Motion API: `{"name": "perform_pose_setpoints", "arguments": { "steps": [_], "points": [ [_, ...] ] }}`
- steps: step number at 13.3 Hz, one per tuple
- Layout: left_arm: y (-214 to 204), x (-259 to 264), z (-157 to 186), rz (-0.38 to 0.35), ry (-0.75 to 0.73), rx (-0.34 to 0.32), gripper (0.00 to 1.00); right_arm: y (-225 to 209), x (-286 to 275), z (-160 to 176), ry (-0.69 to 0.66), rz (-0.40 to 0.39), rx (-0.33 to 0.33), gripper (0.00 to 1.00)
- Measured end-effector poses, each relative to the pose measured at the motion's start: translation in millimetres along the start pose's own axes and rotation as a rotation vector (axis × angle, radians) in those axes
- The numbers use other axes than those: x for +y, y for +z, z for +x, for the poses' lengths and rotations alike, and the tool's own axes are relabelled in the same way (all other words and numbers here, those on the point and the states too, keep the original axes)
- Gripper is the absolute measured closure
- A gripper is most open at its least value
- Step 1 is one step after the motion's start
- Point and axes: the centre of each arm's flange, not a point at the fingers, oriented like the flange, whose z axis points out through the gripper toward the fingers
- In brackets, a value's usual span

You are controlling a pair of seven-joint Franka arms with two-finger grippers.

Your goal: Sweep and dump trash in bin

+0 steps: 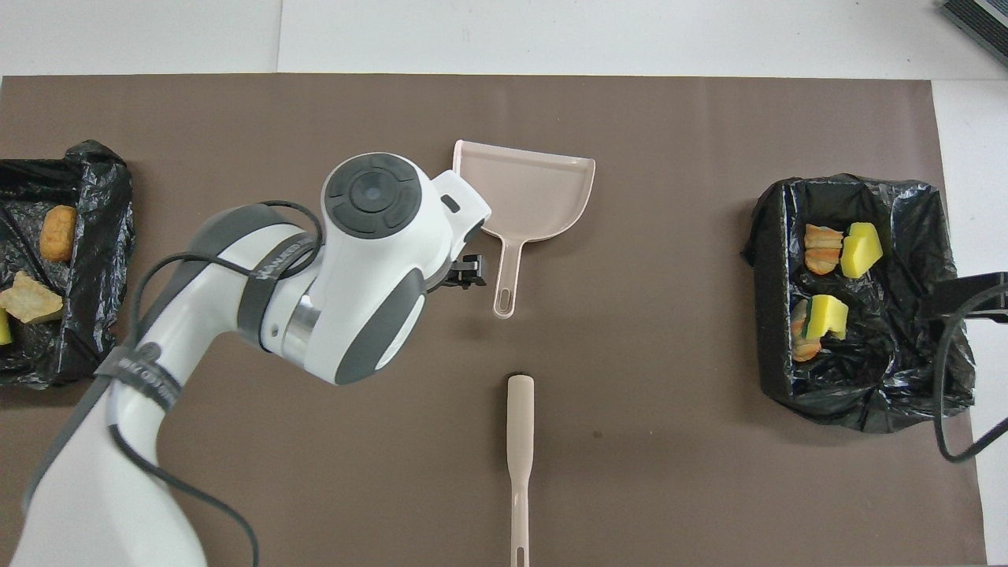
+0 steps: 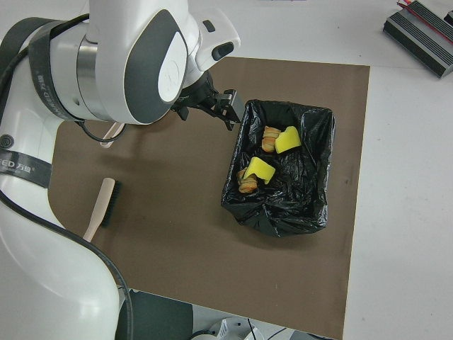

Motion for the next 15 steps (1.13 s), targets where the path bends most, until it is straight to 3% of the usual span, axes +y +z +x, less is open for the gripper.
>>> {"name": "perform_pose_setpoints", "arguments": {
  "steps": [3, 6, 10, 15],
  "points": [
    [-44.0, -89.4, -2.8, -0.02, -0.061, 0.032, 0.0, 0.3, 0.0, -0.4, 0.0, 0.0, -0.003, 0.0],
    [-104.6, -161.9, -2.6, -0.02, -0.025, 0.052, 0.0, 0.5, 0.1, -0.6, 0.0, -0.001, -0.005, 0.0],
    [-196.6, -229.1, -11.2, 0.001, 0.079, 0.056, 0.0, 0.8, 0.1, -1.0, 0.0, -0.001, -0.009, 0.0],
    [-267.6, -270.7, -30.9, 0.021, 0.12, 0.065, 0.0, 0.8, 0.1, -1.0, 0.0, -0.001, -0.01, 0.0]
  ]
}}
